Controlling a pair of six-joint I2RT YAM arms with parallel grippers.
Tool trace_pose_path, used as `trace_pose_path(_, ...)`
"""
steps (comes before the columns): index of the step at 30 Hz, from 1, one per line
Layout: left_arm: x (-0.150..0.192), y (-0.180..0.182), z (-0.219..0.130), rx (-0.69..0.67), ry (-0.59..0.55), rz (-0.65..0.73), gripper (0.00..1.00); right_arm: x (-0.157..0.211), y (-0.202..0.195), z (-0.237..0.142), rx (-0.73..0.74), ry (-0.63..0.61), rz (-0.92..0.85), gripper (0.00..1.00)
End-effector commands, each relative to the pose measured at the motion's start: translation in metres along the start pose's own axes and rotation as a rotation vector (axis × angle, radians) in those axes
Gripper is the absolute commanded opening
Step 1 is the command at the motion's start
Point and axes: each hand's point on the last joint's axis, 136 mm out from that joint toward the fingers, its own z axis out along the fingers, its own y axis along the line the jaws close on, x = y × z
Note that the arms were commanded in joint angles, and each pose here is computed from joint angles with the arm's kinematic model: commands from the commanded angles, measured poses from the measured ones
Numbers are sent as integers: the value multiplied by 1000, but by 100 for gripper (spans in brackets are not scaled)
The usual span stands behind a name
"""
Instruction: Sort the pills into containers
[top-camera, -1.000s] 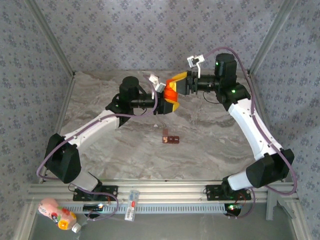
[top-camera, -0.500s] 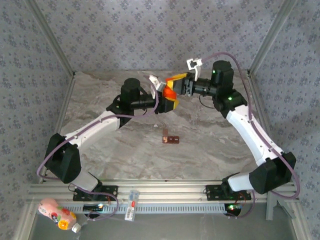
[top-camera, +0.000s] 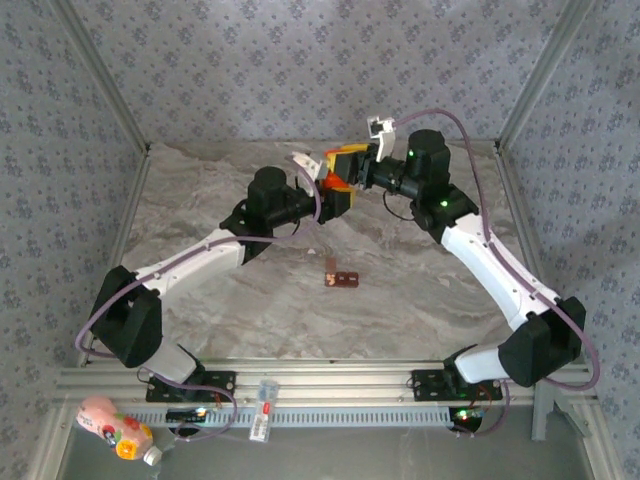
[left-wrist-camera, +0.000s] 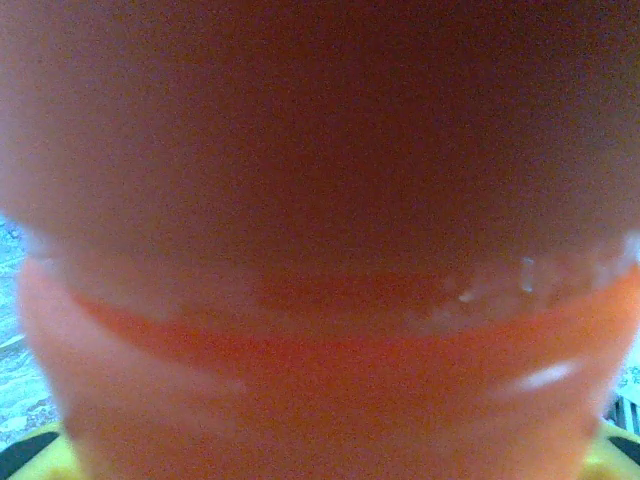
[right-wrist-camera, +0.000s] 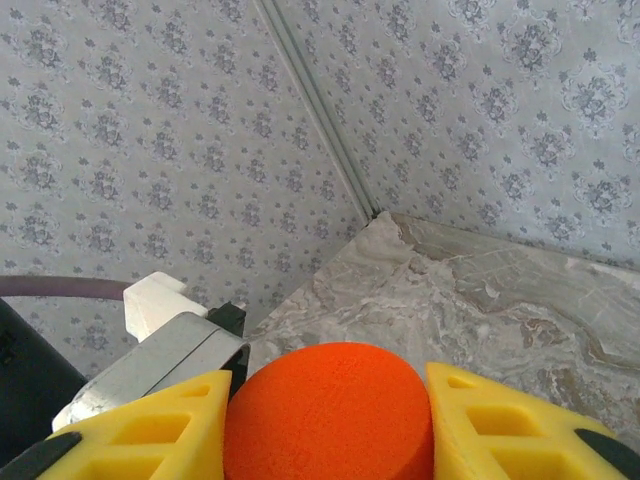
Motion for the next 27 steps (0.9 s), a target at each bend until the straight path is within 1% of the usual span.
trace_pose_path(1,-35,-22,-3,35,-128,91,0,-4,-7,-9,-8,-3,68,54)
trace_pose_path(4,-40,-15,-8,23,-136,85,0,-22,-6,-33,-29,-52,60,68)
trace_pose_path(7,-43,-12,-13,47,-133,79,0,-30,-5,-56,-43,-69,39,76)
trace_pose_path(10,-44,-18,-18,111,-117,90,0,-29,-5,-69,-62,-37,17,78)
trace_pose_path(12,-42,-28,-20,189,-88,100,0,-28,-3,-73,-103,-8,11,80)
trace_pose_path(16,-35,-50,-24,333,-11,112,0,-26,11,-69,-226,74,5,84)
trace_pose_path(19,-34,-64,-28,415,24,112,0,-26,18,-61,-269,106,-3,86)
trace_pose_path(27,-31,-73,-31,476,56,100,0,-17,34,-45,-331,154,-12,85)
